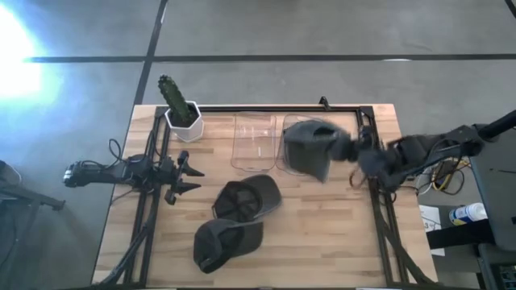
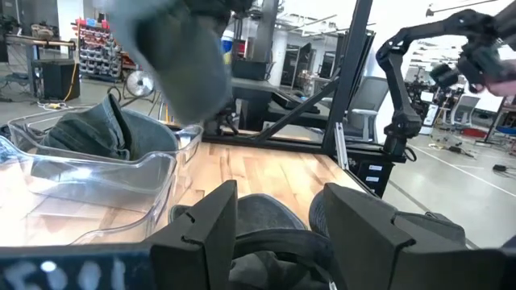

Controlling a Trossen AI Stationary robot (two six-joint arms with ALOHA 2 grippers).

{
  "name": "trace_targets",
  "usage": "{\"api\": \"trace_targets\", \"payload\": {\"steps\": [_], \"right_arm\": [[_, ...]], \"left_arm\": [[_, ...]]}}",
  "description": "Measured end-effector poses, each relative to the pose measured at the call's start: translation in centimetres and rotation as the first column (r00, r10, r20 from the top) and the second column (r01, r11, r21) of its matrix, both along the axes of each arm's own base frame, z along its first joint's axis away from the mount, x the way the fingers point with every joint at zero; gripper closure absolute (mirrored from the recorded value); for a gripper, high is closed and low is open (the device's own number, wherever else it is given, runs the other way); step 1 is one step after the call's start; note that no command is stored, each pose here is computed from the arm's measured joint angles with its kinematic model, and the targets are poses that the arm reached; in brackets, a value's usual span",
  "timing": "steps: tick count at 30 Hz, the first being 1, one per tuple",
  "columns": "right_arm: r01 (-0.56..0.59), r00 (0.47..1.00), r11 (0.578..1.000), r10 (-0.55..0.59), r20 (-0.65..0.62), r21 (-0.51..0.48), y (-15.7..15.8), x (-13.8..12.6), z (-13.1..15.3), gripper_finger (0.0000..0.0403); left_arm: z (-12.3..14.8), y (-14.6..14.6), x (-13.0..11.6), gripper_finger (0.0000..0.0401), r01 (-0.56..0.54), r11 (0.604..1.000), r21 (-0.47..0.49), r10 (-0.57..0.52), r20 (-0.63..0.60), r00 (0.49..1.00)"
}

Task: Pick & Place hat
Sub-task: Put the dark green cap into the right transparent bin

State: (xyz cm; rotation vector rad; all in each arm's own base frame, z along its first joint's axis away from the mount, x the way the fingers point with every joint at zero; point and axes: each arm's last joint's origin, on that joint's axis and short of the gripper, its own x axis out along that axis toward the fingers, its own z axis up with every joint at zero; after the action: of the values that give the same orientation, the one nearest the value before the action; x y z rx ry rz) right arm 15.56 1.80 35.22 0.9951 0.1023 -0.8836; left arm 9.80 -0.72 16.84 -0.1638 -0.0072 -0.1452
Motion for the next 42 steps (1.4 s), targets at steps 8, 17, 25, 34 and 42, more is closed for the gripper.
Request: {"api": "trace_targets", "payload": {"steps": [8,17,25,34,42], "right_arm": [[0.198,0.979,0.97,-0.189,-0.077,0.139,-5.0,0.3,-1.0,0.0394],[0.137,0.99,0.951,-0.142,-0.002,0.277,-6.8,3.9,-4.1,0.0394],[0.183,0.977,0.898,-0.211,0.026,0.399,-6.8,3.5,-4.6,0.0394],[0.292,0.949,0.84,-0.196,-0.246,0.458,-7.4,4.4,-11.4,0.0394],[0.298,0.946,0.846,-0.198,-0.258,0.443,-8.3,6.9,-13.5,0.0379]], "left_arm": [[0.0,0.0,0.0,0.0222,0.0,1.0,0.0,0.0,-0.001,1.0],[0.0,0.0,0.0,0.0222,0.0,1.0,0.0,0.0,-0.001,1.0],[0.0,0.0,0.0,0.0222,0.0,1.0,0.0,0.0,-0.001,1.0],[0.0,0.0,0.0,0.0222,0.0,1.0,0.0,0.0,-0.001,1.0],[0.0,0.0,0.0,0.0222,0.0,1.0,0.0,0.0,-0.001,1.0]]}}
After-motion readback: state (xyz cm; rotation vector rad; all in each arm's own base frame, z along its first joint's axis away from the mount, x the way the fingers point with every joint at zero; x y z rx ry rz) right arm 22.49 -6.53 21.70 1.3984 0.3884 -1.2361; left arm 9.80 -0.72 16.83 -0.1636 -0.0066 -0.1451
